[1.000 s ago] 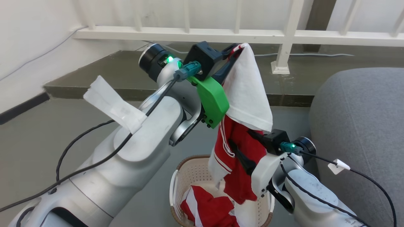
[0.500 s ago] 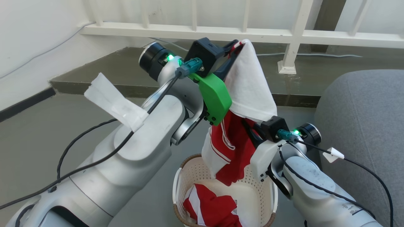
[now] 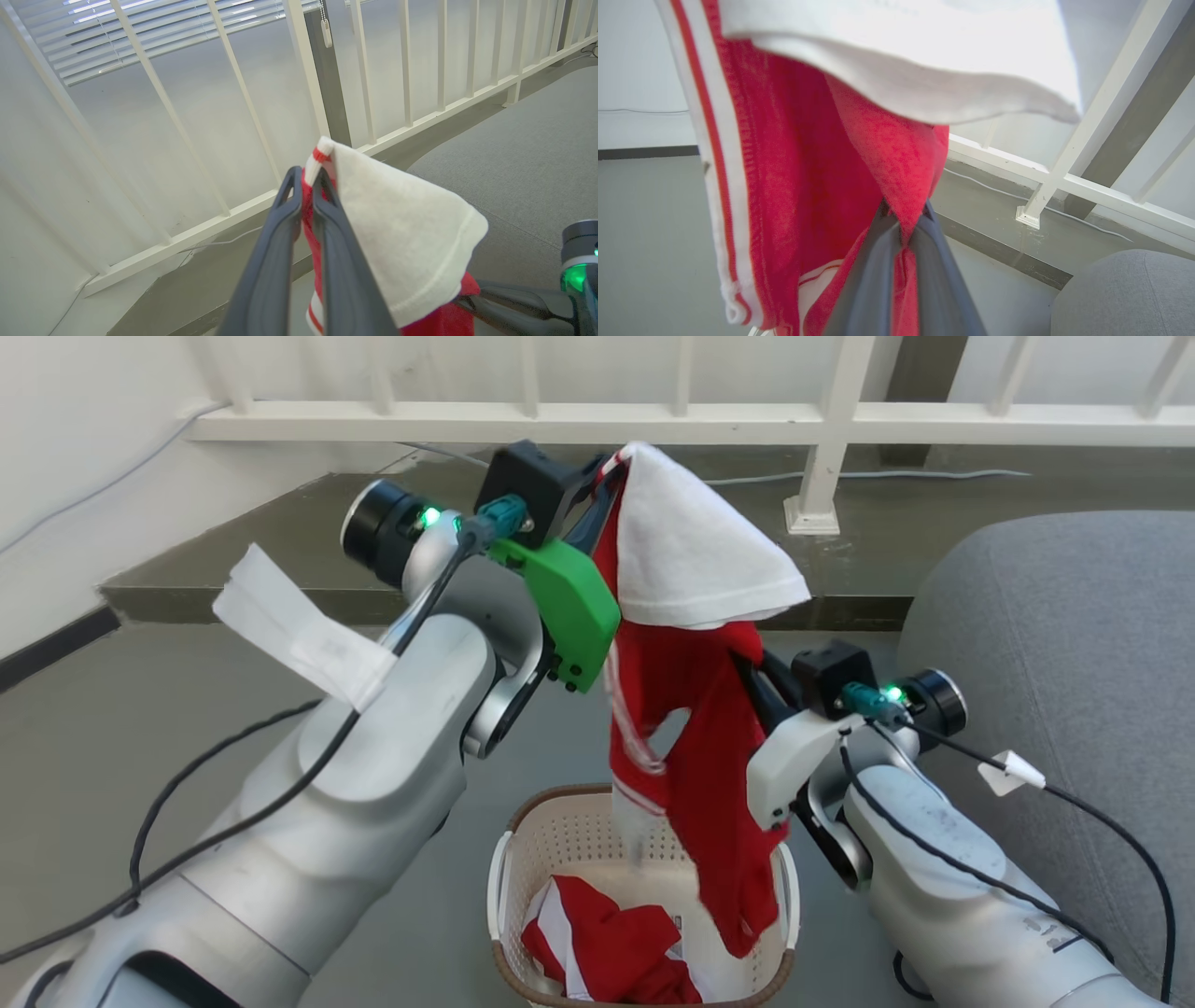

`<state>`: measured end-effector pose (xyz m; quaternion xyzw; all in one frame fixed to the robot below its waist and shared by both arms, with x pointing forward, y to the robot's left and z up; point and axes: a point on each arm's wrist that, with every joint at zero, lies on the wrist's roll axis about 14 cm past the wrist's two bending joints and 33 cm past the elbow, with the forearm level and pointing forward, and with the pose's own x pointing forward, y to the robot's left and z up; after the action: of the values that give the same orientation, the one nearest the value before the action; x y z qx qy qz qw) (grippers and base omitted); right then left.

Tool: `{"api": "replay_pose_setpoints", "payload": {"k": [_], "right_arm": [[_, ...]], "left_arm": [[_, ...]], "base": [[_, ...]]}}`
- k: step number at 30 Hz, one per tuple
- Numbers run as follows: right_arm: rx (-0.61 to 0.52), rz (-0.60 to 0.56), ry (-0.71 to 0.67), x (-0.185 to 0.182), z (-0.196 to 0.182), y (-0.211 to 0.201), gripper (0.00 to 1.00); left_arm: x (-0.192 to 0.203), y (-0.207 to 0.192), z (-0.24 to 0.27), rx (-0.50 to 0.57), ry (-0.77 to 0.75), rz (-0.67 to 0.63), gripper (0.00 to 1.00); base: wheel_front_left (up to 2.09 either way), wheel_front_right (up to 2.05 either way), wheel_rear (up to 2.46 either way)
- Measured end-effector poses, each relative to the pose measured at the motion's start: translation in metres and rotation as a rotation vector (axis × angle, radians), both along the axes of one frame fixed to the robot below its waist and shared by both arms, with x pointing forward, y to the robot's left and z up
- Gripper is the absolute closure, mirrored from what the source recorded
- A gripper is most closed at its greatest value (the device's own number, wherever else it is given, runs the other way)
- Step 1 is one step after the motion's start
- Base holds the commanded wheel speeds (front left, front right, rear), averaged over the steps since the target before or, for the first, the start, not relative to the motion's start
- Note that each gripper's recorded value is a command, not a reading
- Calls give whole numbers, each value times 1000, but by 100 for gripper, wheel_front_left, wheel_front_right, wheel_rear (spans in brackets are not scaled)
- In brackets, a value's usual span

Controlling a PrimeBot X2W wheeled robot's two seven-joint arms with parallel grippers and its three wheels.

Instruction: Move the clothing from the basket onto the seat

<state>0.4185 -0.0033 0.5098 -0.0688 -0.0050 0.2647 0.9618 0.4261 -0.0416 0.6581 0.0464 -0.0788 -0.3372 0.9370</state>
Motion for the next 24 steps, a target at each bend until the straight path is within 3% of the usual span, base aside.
{"api": "replay_pose_setpoints", "payload": {"k": [16,18,19,24], "right_arm": [[121,-128,-126,20,52,-49,100],[120,-141,-143,22,57,-57,100],[120,-147,-150,22,60,-61,100],[128,-175,-191,23,73,-78,100]], "left_arm": [[-7,-11,-51,-25,113,-29,100],[-9,-13,-54,-28,119,-40,11],[-10,-13,-55,-35,117,-42,0],[-13,-17,-60,-54,113,-59,0]], "base": [[0,0,0],[0,0,0],[0,0,0],[0,0,0]]}}
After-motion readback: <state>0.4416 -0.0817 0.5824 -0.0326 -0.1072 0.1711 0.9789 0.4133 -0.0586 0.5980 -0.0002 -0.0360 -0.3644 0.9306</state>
